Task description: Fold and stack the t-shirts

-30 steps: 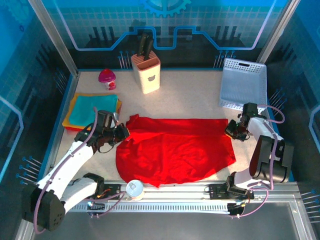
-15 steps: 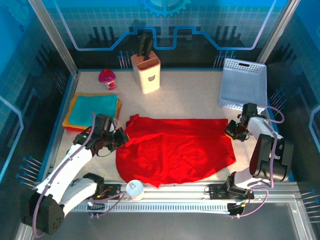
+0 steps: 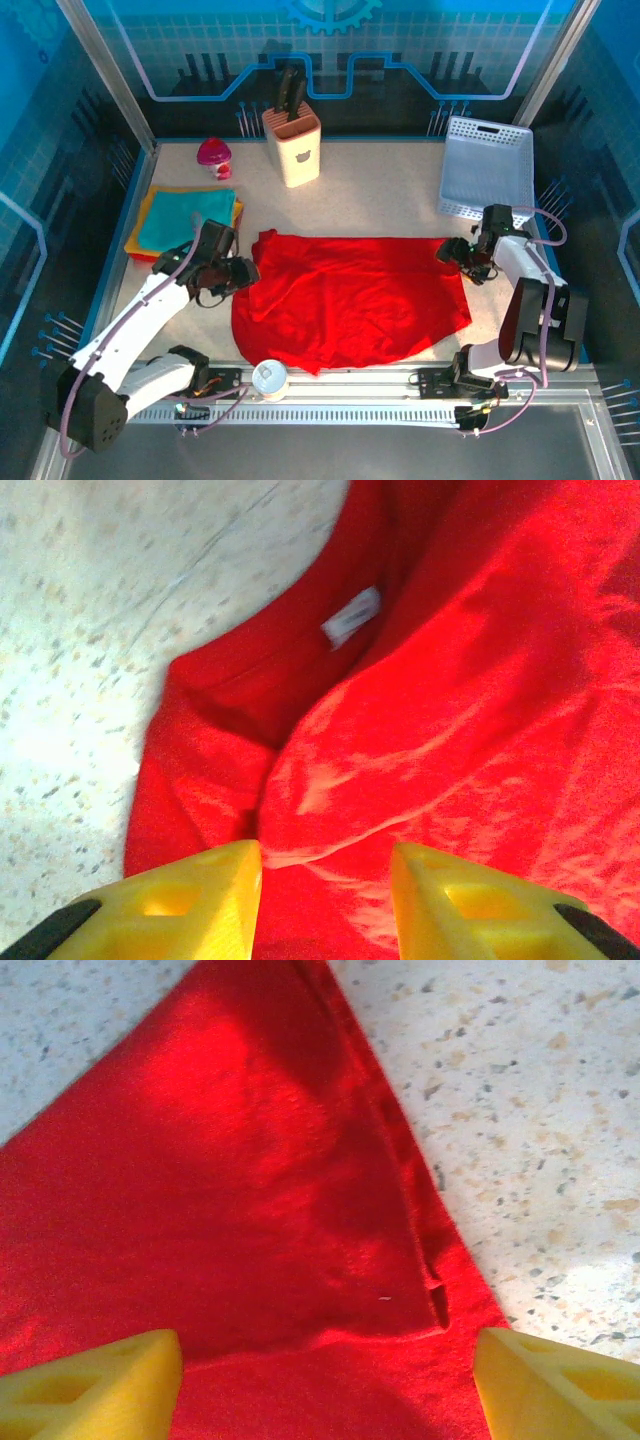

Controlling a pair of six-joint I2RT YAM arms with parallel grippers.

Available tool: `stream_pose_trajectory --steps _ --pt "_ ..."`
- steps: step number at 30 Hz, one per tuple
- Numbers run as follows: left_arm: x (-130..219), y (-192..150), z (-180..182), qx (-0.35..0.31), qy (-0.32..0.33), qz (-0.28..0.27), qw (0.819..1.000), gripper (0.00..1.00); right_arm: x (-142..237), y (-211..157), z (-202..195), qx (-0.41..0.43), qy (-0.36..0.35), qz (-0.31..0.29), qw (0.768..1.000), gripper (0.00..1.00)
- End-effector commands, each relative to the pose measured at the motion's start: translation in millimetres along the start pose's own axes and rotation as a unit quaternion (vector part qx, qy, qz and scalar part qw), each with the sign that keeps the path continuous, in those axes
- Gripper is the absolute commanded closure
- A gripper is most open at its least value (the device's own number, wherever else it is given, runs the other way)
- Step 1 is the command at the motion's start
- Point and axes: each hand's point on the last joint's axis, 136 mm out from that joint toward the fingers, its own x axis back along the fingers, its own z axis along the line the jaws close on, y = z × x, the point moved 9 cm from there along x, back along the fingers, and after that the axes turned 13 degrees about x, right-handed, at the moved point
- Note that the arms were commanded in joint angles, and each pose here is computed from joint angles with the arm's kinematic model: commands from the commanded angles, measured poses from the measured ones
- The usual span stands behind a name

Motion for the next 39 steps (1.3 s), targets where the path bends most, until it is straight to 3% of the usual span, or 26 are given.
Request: stream_pose_trajectory --steps 1,4,6,8,11,15,19,24,30,39 --pt "-5.5 -8.4 -10.8 -0.049 0.015 0.005 0.999 0.59 4.0 -5.7 7.7 0.018 0.009 0.005 1.000 0.21" --pt "-22.9 -14.2 -8.2 -0.054 0.039 0.017 0.998 0.54 4.1 -8.6 13.0 0.030 0.016 -0.002 0.999 0.17" --pt "-26.7 -8.7 -10.4 -0.061 0.044 -0.003 0.997 0.47 4.5 -9.9 16.3 0.037 0.018 -0.006 0.999 0.15" --pt "-25.1 5.4 -18.7 -0.068 0.042 -0.035 0.996 0.36 5.6 -10.2 18.9 0.045 0.014 -0.013 0.999 0.15" --pt "-19.5 39.9 -42.0 -0.066 0.024 -0.053 0.996 0.33 9.1 -6.3 19.5 0.048 -0.001 -0.025 0.999 0.15" --pt "-18.8 79.9 -84.9 -0.127 0.044 -0.074 0.988 0.41 12.1 4.8 23.5 0.053 -0.009 -0.036 0.998 0.16" --pt "-45.7 102.7 -118.8 -0.182 0.069 -0.045 0.980 0.58 10.0 16.8 30.2 0.059 -0.010 -0.037 0.998 0.17" --pt "-89.1 115.0 -144.6 -0.241 0.117 -0.007 0.964 0.61 2.9 28.6 39.6 0.074 -0.005 -0.036 0.997 0.20" --pt "-137.7 121.1 -145.0 -0.261 0.193 0.010 0.946 0.60 -14.9 39.5 52.7 0.095 -0.012 -0.021 0.995 0.22" --pt "-165.1 118.3 -129.5 -0.260 0.239 0.033 0.935 0.60 -43.8 52.7 64.0 0.106 -0.034 0.013 0.994 0.25"
